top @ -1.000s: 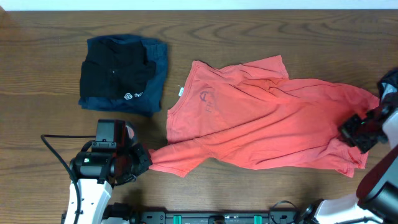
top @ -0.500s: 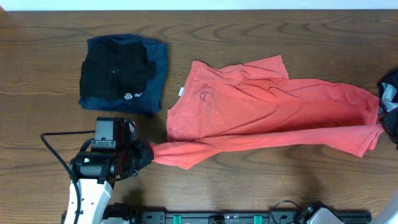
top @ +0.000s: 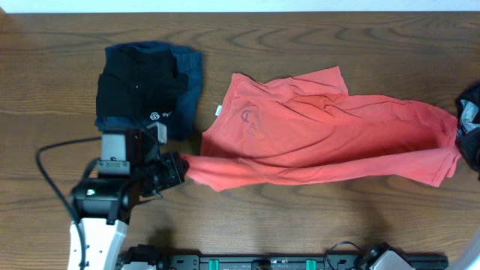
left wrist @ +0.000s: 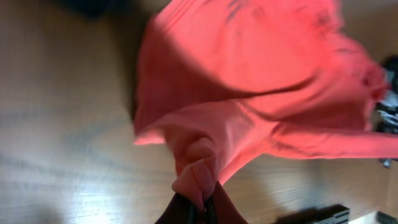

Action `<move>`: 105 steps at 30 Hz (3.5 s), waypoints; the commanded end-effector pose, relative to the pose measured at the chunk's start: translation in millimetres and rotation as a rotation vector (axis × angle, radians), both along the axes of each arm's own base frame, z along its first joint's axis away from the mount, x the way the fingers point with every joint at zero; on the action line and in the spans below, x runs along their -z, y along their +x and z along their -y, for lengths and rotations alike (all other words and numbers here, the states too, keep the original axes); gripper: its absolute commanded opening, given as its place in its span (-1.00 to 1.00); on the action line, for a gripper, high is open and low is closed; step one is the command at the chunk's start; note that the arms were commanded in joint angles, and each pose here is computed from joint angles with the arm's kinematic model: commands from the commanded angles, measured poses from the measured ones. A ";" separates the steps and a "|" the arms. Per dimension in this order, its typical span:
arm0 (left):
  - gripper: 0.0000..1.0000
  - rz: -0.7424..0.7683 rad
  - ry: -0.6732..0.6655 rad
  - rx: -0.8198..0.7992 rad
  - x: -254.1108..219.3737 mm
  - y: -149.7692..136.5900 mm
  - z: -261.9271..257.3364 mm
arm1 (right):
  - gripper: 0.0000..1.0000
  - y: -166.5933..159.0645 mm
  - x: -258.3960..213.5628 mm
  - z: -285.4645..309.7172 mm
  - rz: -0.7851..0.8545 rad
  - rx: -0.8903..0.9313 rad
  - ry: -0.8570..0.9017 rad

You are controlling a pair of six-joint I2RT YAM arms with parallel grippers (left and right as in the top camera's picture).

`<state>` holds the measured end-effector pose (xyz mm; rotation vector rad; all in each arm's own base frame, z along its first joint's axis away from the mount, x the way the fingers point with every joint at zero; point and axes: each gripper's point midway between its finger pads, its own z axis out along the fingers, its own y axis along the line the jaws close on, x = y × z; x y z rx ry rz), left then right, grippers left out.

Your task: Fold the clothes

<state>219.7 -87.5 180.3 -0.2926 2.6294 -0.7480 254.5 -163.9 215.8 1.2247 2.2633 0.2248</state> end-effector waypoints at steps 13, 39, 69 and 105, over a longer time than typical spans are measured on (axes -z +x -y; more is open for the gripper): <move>-0.88 0.902 0.175 -0.002 -323.5 -0.1 -21.1 | -0.98 30.1 -237.0 -5.8 0.522 -0.093 -0.277; -0.88 0.836 -0.091 0.104 -294.9 232.2 28.4 | -0.98 199.8 -233.0 -4.5 0.775 -0.400 -0.152; -0.88 -0.227 0.264 0.356 -71.8 147.8 20.0 | -0.98 98.1 -50.8 58.0 -0.018 -0.278 0.019; -0.88 -0.578 0.325 0.456 23.3 45.6 17.7 | -0.89 -7.0 56.1 70.9 -0.614 -0.030 0.099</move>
